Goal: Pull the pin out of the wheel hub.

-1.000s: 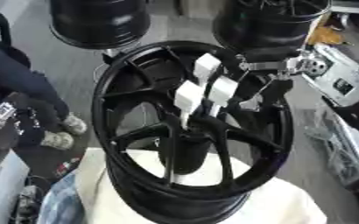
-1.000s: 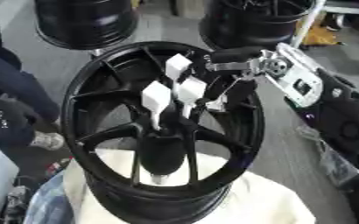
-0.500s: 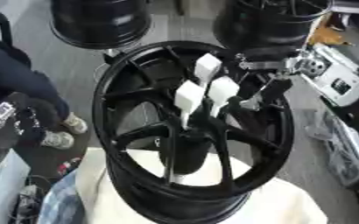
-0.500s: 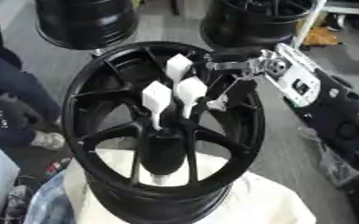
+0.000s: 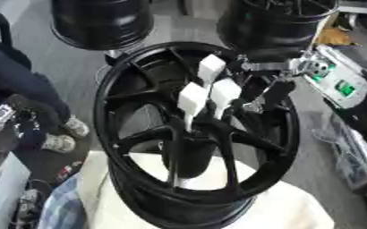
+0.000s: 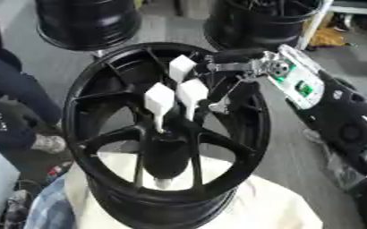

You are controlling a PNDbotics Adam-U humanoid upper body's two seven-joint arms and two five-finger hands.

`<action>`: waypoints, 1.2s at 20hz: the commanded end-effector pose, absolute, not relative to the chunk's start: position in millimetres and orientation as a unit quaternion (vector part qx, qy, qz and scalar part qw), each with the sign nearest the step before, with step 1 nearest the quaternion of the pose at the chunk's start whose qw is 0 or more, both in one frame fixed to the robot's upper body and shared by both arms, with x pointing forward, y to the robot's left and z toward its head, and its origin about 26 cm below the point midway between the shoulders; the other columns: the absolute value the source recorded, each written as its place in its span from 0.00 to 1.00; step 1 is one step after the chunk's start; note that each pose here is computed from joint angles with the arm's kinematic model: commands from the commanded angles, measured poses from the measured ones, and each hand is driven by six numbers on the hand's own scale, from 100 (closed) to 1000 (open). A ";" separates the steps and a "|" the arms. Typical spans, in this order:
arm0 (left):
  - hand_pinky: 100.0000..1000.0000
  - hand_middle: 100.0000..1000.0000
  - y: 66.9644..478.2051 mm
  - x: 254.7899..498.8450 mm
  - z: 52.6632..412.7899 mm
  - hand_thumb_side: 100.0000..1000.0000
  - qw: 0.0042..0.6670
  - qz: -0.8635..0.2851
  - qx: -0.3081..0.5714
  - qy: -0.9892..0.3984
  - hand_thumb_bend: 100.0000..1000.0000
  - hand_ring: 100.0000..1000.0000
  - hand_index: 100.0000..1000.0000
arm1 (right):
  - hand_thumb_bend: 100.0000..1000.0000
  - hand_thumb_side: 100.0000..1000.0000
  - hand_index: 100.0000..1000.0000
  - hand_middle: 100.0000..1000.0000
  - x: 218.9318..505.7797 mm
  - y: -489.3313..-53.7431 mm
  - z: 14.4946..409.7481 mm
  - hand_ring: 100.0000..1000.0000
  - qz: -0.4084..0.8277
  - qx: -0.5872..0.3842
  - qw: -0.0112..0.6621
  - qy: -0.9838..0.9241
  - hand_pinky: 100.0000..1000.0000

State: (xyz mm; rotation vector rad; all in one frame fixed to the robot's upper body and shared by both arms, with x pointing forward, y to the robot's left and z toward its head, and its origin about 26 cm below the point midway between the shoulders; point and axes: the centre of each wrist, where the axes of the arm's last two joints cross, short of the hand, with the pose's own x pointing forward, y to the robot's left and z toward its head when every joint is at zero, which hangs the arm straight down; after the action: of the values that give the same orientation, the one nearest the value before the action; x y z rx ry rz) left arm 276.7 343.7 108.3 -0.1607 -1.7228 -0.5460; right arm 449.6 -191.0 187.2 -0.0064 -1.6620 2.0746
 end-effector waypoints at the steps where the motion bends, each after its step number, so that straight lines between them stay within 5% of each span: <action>1: 0.70 0.57 344.1 277.8 117.5 0.89 0.606 -0.248 -0.064 -0.753 0.00 0.63 0.67 | 0.00 0.21 0.41 0.36 450.5 -190.0 208.8 0.46 0.829 0.033 0.110 -0.547 0.55; 6: 0.70 0.57 344.2 277.7 117.1 0.89 0.607 -0.248 -0.064 -0.752 0.00 0.63 0.67 | 0.00 0.18 0.31 0.31 449.0 -191.5 216.9 0.46 0.809 0.046 0.125 -0.572 0.55; 24: 0.70 0.57 346.3 276.6 116.4 0.89 0.609 -0.244 -0.060 -0.753 0.00 0.64 0.67 | 0.00 0.05 0.29 0.30 429.6 -262.0 290.9 0.45 0.713 0.003 0.171 -0.680 0.55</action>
State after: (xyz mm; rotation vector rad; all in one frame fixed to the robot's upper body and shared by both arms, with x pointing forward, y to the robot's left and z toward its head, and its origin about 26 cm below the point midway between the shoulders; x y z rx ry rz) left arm 276.6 343.8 108.2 -0.1613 -1.7212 -0.5459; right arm 436.3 -245.4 263.5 0.0441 -1.9188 1.7844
